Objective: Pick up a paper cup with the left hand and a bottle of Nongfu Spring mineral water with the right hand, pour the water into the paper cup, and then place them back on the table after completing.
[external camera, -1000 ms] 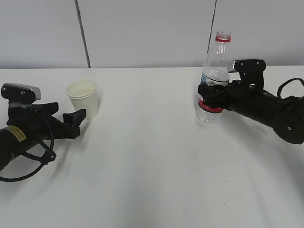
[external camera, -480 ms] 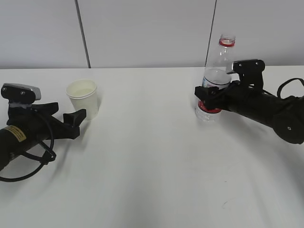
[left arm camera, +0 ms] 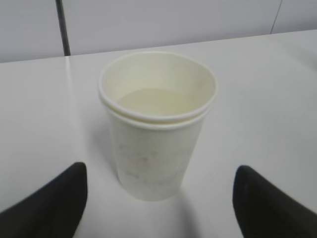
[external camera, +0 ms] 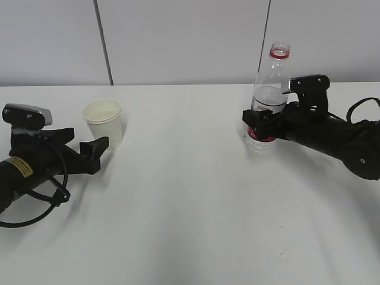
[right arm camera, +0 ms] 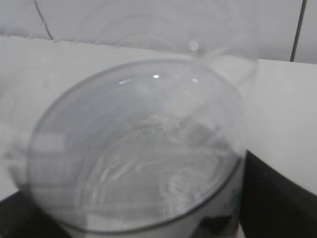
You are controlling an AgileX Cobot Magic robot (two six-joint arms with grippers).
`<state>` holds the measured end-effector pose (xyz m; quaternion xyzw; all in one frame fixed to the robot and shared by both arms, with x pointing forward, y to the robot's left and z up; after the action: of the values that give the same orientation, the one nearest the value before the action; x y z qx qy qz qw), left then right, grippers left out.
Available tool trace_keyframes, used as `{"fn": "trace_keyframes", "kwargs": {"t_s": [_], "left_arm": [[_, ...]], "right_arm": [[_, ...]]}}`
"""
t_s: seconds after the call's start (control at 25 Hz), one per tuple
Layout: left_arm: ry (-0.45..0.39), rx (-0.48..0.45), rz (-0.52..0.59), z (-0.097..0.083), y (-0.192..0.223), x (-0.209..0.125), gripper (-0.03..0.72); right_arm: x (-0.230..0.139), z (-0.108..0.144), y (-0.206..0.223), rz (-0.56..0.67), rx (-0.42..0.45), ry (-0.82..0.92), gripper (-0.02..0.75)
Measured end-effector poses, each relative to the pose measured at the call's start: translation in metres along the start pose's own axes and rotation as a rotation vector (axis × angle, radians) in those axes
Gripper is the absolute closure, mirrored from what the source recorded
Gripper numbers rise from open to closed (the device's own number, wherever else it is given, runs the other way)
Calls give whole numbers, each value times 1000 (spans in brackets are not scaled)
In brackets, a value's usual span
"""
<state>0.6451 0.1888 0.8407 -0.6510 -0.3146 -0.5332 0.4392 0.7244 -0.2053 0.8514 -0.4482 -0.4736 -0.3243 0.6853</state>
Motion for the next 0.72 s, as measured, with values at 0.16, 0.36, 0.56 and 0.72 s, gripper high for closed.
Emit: {"fn": "trace_keyframes", "kwargs": {"t_s": [0.16, 0.36, 0.56, 0.72], "left_arm": [[5, -2, -12, 0, -1, 6, 139], [6, -2, -16, 0, -1, 7, 139], [7, -4, -15, -1, -1, 7, 139], [5, -5, -8, -2, -3, 5, 139]], "right_arm": [[-1, 3, -2, 7, 10, -10, 98], [-4, 6, -12, 22, 12, -9, 109], [-5, 10, -23, 33, 10, -6, 111], [-3, 9, -29, 47, -8, -2, 111]]}}
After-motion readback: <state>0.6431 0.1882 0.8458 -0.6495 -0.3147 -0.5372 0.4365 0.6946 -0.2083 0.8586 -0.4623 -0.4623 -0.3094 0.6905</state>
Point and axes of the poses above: a point on each arm's last joint axis where the gripper is mounted, y pointing out along that axis toward the gripper, z along the wrist's bending axis when the last joint is at zero, x = y × z, the point moved 10 cm from there along y, pointing out along that axis toward the gripper, and after that the axes turned 4 degrees about y, right-handed, at the moved point
